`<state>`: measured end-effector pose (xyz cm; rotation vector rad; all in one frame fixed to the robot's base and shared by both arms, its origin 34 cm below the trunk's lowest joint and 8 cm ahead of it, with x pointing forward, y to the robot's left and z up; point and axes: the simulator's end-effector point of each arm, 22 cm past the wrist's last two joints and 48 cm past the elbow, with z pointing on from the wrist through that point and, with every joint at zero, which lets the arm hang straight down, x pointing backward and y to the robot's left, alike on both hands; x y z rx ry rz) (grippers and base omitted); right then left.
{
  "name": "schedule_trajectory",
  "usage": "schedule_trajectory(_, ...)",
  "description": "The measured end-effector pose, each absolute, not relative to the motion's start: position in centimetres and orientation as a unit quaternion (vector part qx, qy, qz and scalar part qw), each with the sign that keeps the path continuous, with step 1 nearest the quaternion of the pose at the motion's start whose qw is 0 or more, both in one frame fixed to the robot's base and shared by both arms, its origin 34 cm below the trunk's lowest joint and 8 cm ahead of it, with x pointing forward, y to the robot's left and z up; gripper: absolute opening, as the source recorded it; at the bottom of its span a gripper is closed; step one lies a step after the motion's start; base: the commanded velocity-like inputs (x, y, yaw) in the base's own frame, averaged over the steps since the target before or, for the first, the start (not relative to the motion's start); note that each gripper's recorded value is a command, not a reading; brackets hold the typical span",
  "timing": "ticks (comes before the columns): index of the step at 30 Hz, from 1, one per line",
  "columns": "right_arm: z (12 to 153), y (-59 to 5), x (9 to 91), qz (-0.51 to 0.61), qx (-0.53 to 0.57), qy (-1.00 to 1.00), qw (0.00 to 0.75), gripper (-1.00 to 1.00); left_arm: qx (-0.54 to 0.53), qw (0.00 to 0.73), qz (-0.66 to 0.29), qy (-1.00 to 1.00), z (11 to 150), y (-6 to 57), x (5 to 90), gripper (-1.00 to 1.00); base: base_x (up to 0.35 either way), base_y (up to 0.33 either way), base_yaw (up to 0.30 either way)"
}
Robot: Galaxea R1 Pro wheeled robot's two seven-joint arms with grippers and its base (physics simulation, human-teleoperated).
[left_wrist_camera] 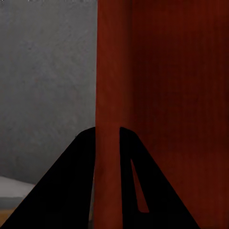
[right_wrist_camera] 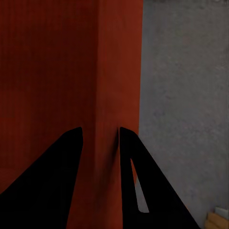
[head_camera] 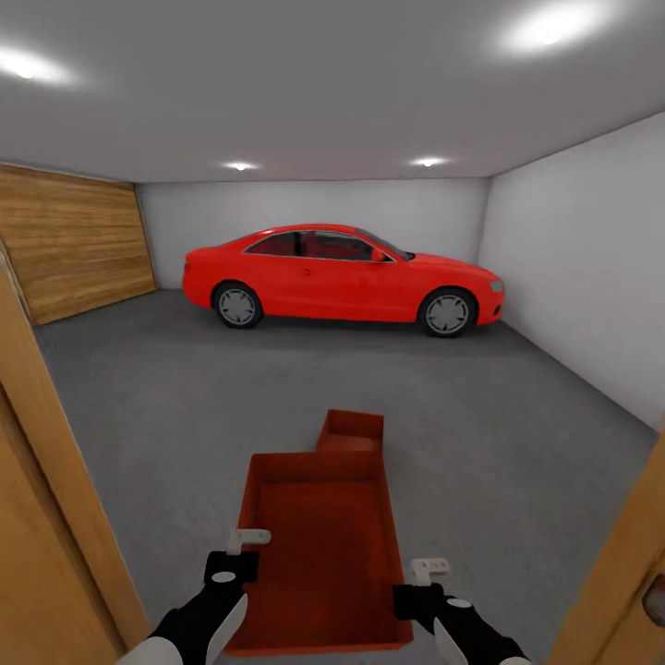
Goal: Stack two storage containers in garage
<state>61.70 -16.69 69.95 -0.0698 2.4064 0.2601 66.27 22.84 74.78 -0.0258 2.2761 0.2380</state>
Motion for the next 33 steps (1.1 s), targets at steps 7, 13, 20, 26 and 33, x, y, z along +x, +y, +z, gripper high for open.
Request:
schedule_trajectory(7, 70.00, -16.70, 61.76, 0.100, -0.027, 0.930, 0.353, -1.00, -0.010, 0.415, 0.094, 0.905, 74.85, 22.83, 66.32, -1.00, 0.340, 0.000, -0.054)
schedule_trajectory(13, 69.90, -16.69, 61.64, 0.100, -0.027, 0.930, 0.352, -1.00, -0.010, 0.413, 0.095, 0.906, 74.73, 22.84, 66.22, -1.00, 0.340, 0.000, -0.198)
schedule_trajectory(20, 70.02, -16.70, 61.78, 0.100, -0.027, 0.930, 0.354, -1.00, -0.010, 0.415, 0.094, 0.905, 74.88, 22.83, 66.35, -1.00, 0.340, 0.002, -0.097)
schedule_trajectory(26, 69.98, -16.68, 61.72, 0.100, -0.027, 0.930, 0.353, -1.00, -0.011, 0.414, 0.095, 0.905, 74.82, 22.85, 66.29, -1.00, 0.340, 0.092, -0.005)
schedule_trajectory(33, 70.04, -16.70, 61.79, 0.100, -0.027, 0.930, 0.354, -1.00, -0.011, 0.415, 0.094, 0.905, 74.89, 22.84, 66.36, -1.00, 0.340, 0.126, 0.000)
